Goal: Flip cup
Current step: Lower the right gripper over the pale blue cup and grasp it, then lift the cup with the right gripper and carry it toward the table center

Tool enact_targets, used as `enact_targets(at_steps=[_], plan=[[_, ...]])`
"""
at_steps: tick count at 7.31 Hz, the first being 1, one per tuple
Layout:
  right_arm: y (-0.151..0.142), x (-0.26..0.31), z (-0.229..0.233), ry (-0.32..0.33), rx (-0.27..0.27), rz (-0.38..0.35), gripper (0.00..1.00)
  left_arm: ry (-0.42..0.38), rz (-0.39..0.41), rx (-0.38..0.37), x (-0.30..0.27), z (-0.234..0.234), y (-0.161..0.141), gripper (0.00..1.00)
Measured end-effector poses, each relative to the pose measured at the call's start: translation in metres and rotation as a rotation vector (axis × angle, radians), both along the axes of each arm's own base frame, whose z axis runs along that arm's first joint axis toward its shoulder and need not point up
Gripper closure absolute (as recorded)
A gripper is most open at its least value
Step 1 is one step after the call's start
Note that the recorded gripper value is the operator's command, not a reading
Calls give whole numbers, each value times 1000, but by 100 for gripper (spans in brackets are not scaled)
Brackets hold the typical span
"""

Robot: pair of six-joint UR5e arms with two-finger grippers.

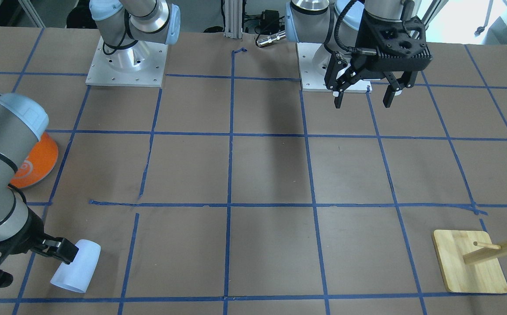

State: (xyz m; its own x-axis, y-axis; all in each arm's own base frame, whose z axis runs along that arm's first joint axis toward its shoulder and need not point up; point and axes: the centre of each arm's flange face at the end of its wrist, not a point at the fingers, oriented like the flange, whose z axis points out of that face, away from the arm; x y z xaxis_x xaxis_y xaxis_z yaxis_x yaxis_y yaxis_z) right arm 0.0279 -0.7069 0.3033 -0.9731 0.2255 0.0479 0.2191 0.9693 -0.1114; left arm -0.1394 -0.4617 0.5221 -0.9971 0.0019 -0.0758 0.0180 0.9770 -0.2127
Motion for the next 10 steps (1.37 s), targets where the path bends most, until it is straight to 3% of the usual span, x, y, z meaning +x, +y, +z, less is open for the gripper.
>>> enact_targets(at_steps=[3,10], plan=[[-11,34,-48,-8,11,-60,0,0,0,0,0,0,0,0],[-25,9,-108,4,35,-86,0,0,0,-1,0,1,1,0]])
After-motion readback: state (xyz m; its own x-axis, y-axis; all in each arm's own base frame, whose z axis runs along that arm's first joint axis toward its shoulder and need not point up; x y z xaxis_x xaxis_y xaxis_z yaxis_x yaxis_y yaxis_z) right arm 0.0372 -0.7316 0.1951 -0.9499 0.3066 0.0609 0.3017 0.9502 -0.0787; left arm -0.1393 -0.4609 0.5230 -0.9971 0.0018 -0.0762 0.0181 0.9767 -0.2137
